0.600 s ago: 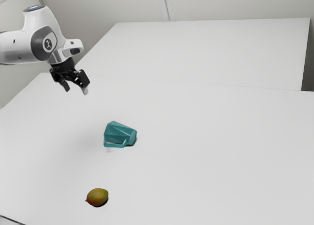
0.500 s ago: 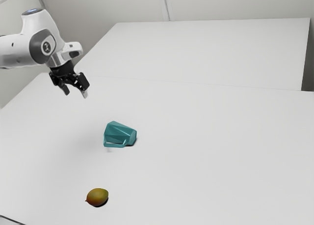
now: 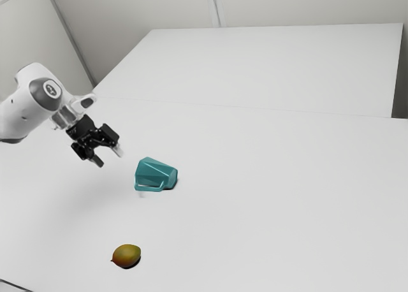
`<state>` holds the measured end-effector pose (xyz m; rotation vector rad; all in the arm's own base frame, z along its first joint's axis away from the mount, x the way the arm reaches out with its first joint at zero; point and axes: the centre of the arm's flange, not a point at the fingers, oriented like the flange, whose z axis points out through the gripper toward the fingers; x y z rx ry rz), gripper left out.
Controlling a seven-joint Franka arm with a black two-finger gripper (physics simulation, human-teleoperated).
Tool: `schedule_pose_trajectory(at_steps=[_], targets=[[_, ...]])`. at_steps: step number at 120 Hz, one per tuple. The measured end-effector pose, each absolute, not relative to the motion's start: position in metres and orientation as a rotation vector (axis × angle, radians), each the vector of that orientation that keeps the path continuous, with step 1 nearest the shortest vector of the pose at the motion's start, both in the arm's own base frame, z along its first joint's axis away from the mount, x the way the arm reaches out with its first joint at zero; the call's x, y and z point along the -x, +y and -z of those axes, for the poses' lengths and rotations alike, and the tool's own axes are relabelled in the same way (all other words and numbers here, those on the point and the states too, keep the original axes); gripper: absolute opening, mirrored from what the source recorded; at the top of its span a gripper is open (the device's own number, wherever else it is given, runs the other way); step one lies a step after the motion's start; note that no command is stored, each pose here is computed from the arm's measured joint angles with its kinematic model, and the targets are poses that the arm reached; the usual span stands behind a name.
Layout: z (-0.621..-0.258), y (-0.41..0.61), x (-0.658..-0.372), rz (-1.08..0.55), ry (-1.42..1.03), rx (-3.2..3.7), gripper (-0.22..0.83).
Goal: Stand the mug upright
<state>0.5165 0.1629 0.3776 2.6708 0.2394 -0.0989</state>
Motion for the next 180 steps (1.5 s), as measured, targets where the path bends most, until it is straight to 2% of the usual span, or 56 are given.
schedule_pose_trajectory(at_steps=[46,66,104,112,135,144,165,180], targets=[[-0.328,0.137,-0.53,0.112,0.137,-2.491,0.62],[-0.323,0.137,-0.545,0.062,0.104,-2.428,0.62],[-0.302,0.132,-0.548,0.034,0.081,-2.343,0.61],[-0.301,0.129,-0.549,0.027,0.073,-2.33,0.53],[-0.299,0.125,-0.549,0.016,0.054,-2.312,0.15],[-0.299,0.125,-0.549,0.011,0.047,-2.31,0.04],[-0.302,0.124,-0.55,-0.007,0.036,-2.304,-0.08],[-0.308,0.119,-0.552,-0.03,0.024,-2.294,-0.11]])
